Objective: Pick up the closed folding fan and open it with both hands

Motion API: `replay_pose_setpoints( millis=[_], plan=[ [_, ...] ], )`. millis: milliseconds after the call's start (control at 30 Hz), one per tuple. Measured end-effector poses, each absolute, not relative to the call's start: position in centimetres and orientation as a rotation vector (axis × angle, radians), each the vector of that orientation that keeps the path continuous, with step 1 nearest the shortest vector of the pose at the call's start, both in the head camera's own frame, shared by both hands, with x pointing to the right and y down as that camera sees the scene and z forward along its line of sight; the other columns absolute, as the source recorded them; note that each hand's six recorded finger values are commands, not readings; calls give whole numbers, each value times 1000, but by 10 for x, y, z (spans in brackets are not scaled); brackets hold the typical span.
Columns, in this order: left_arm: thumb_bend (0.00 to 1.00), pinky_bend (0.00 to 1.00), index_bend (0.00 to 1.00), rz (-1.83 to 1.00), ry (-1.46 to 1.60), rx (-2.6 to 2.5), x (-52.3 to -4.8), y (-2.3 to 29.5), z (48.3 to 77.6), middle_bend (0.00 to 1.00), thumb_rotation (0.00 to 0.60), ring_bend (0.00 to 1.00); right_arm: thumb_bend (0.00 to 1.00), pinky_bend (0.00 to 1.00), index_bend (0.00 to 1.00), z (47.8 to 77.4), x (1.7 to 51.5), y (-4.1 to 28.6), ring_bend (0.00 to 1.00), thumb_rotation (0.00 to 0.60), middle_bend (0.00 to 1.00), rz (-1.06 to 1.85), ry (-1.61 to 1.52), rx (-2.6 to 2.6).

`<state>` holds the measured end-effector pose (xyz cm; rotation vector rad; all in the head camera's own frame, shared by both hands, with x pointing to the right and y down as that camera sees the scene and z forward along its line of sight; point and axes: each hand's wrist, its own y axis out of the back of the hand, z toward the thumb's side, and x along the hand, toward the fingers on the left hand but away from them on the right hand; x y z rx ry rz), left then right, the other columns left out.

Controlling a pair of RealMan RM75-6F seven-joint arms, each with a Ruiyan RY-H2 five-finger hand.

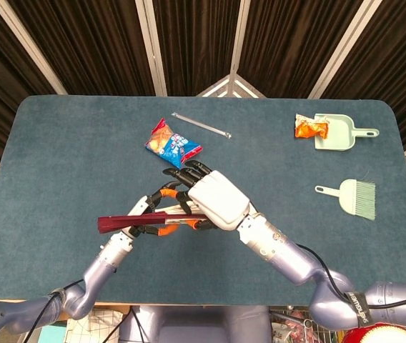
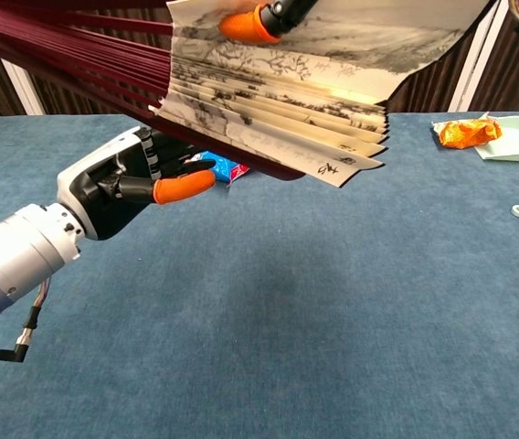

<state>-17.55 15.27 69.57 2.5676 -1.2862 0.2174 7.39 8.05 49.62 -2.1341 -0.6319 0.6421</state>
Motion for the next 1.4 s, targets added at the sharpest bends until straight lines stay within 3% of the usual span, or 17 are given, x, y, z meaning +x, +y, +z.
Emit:
replay_pose_setpoints(
  millis=[133, 667, 933, 1400],
  plan=[
    [480, 25, 385, 224, -1292, 2573, -174, 151, 696, 118, 600, 0, 446, 152, 732, 495, 75, 80, 226, 600, 162, 639, -637, -2134],
    [482, 48, 410, 239, -1283, 2589, -166, 141, 695, 130, 600, 0, 446, 151, 732, 499, 81, 80, 226, 600, 162, 646, -637, -2141],
    [553, 57, 496, 244, -1269, 2592, -159, 143, 697, 200, 600, 0, 446, 151, 732, 499, 86, 78, 226, 600, 162, 652, -648, -2138],
    [582, 75, 542, 288, -1303, 2588, -156, 135, 702, 233, 600, 0, 446, 163, 732, 496, 107, 75, 226, 600, 162, 674, -670, -2125]
  ],
)
